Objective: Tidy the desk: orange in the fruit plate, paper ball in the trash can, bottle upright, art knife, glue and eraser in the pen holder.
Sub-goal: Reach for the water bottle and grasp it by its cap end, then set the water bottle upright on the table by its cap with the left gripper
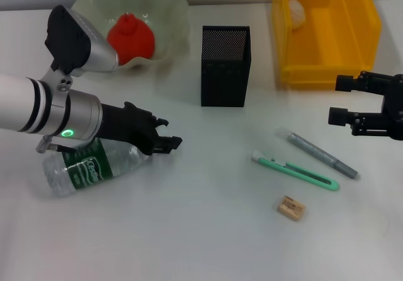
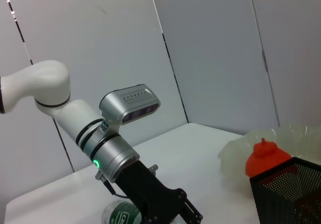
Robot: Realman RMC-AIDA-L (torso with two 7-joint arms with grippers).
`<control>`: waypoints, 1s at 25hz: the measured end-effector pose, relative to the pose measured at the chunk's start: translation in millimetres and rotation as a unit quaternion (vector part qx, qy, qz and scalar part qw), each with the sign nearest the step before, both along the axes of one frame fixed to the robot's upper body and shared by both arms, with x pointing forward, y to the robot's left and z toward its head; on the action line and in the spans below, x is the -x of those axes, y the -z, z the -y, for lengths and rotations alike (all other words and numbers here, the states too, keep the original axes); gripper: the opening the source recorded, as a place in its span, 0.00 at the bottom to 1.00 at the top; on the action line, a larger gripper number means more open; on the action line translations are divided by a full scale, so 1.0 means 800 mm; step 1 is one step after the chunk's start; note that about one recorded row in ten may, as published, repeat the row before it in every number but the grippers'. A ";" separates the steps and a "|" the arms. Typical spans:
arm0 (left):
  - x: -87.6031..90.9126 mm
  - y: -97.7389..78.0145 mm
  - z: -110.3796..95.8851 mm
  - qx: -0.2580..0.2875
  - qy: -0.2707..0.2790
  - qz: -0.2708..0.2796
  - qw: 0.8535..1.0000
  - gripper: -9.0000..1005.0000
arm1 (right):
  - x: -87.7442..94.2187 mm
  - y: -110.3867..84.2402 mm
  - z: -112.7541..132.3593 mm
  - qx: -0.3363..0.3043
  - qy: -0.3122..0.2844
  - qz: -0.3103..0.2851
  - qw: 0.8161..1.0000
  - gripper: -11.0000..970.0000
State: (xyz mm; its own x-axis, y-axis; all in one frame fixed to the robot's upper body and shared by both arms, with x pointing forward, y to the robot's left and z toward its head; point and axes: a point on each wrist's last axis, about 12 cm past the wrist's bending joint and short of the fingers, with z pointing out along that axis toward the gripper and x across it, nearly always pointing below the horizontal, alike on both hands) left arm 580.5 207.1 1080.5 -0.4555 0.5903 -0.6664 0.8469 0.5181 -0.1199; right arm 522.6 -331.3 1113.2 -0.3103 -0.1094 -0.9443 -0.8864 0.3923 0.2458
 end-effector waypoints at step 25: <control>0.002 -0.102 -0.055 0.103 -0.065 0.188 0.975 0.43 | 0.000 -0.002 -0.001 -0.008 0.001 0.002 1.000 0.85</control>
State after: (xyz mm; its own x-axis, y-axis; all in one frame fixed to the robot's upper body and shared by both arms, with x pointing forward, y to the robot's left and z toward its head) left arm 579.1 251.2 1161.9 -0.2177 0.3802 -0.8989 0.7800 0.6214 0.0739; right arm 522.8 -330.8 1114.9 -0.3063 -0.0940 -0.9473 -0.8868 0.3900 0.2481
